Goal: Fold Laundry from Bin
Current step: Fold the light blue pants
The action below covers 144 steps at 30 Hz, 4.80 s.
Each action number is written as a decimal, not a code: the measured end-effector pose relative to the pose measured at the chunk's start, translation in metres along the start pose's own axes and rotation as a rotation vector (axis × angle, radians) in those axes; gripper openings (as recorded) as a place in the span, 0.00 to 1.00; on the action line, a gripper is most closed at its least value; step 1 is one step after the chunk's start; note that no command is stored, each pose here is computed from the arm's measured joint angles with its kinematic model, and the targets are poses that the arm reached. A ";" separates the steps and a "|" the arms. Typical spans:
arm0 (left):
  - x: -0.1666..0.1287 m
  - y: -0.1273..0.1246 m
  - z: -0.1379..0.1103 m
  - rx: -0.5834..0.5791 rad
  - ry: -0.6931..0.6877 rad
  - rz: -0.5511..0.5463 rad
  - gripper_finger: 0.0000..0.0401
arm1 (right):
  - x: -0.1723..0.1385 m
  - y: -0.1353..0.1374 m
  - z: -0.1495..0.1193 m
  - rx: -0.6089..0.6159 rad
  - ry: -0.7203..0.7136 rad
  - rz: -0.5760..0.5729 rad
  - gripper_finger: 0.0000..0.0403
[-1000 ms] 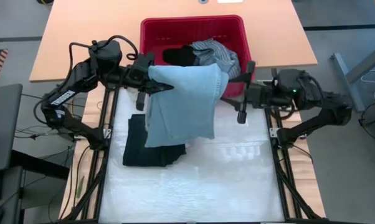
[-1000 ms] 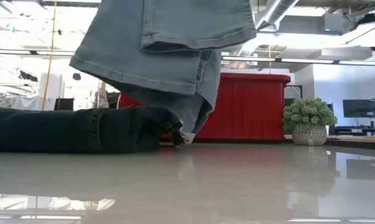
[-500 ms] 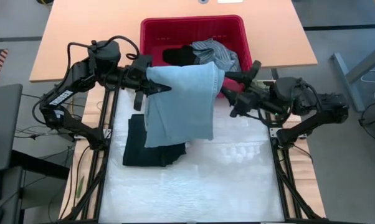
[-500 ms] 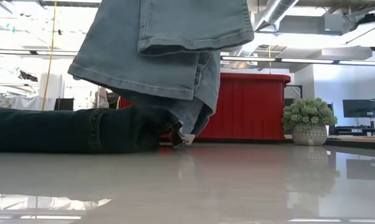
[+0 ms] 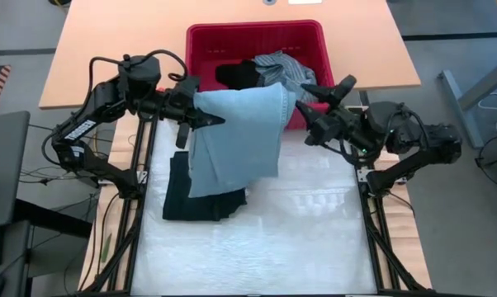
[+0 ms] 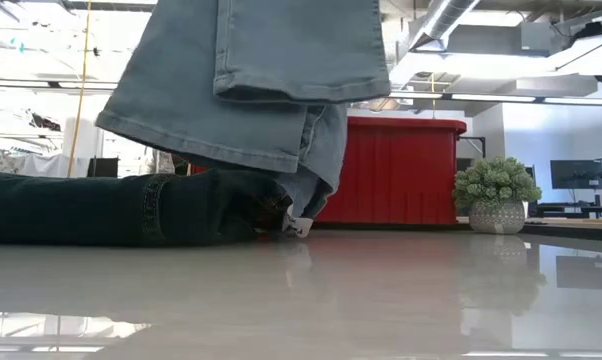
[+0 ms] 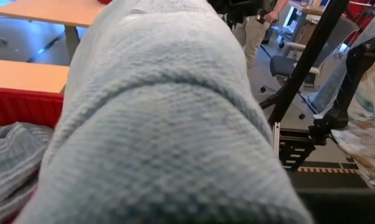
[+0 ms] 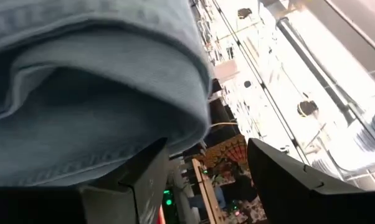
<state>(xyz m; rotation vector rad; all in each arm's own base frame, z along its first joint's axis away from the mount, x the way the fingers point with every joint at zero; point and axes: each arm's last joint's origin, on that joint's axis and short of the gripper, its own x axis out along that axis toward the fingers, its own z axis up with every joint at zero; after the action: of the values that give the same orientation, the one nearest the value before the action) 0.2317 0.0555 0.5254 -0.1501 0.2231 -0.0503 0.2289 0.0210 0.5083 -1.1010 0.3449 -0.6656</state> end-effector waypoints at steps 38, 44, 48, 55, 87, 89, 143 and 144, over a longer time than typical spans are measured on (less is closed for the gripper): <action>0.009 0.000 -0.003 -0.064 0.035 -0.097 0.36 | 0.029 0.016 0.021 -0.052 -0.348 0.038 0.07; 0.033 0.010 -0.010 -0.026 0.080 -0.092 0.56 | 0.024 0.018 0.025 -0.053 -0.361 0.050 0.07; 0.045 0.014 -0.014 0.015 0.104 -0.091 0.54 | 0.021 0.018 0.027 -0.043 -0.329 0.037 0.07; 0.042 0.014 -0.007 0.077 0.038 -0.041 0.08 | 0.015 0.020 0.031 0.119 -0.327 0.070 0.07; 0.095 0.022 -0.043 0.067 0.262 0.012 0.00 | -0.014 -0.045 -0.044 1.187 0.118 0.610 0.60; 0.107 0.024 -0.049 0.073 0.291 0.010 0.00 | -0.002 -0.036 -0.036 1.177 0.155 0.666 0.62; 0.105 0.058 -0.056 0.046 0.432 0.122 0.41 | 0.060 0.010 -0.032 1.105 0.501 1.390 0.11; 0.103 0.059 -0.053 0.042 0.418 0.112 0.42 | 0.056 0.002 -0.036 1.146 0.459 1.445 0.11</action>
<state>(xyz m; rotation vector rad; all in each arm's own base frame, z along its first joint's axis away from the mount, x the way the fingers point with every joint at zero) 0.3222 0.0992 0.4432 -0.0835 0.6467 0.0257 0.2513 -0.0398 0.4948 0.5204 0.8623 0.2679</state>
